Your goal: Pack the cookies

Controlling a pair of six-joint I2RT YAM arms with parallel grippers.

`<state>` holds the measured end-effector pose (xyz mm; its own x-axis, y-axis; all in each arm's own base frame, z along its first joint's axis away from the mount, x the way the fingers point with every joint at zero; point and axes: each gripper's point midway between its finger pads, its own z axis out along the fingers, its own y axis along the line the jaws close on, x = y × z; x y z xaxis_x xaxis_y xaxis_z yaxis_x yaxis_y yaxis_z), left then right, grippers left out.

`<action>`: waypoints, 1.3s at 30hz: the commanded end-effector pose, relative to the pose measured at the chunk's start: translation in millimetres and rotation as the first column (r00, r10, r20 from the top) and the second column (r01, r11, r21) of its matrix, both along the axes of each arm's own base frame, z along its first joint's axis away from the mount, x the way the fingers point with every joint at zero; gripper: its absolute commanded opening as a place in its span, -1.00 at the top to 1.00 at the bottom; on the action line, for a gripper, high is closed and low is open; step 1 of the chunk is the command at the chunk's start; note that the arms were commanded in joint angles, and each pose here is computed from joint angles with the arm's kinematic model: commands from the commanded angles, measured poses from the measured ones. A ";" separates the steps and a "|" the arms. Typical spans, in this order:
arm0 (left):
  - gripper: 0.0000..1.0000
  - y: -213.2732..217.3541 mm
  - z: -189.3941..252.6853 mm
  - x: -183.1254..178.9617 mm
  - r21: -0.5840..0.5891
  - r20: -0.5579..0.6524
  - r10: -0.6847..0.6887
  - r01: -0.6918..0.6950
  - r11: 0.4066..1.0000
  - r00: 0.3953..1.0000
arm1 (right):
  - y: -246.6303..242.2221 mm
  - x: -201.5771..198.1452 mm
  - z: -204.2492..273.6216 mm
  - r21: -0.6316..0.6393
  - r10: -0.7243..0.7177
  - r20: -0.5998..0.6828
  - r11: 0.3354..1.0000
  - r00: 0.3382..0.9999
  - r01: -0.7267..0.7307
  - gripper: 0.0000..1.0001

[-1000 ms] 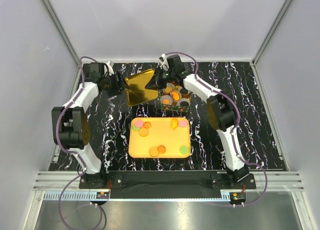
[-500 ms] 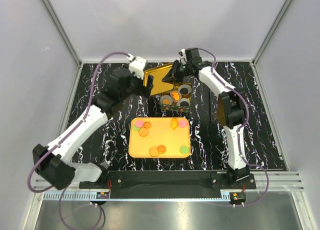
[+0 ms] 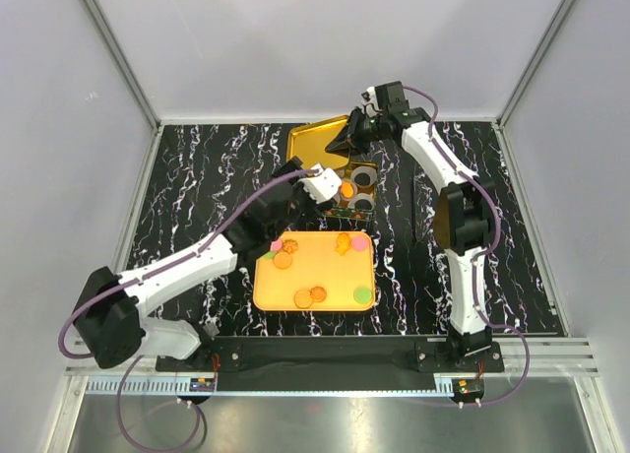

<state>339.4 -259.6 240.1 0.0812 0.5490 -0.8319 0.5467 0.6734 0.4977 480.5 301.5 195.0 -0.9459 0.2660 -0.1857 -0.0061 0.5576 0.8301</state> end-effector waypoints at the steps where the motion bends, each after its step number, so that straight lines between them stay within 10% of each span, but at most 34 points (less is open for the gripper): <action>1: -0.71 -8.9 37.2 9.0 -0.003 0.230 0.001 -0.001 1.000 0.973 | 0.3 -19.7 66.8 0.068 0.016 0.075 0.997 0.997 -0.021 1.00; 25: -0.46 -14.6 54.5 54.4 0.072 0.544 0.172 -0.249 0.966 0.821 | -10.7 -52.8 79.2 0.045 0.005 0.087 0.999 0.996 -0.009 0.99; 39: 0.51 -22.5 52.9 58.3 0.138 0.580 0.131 -0.256 0.957 0.804 | -6.7 -61.9 69.6 0.055 0.035 0.074 0.998 0.997 -0.039 0.90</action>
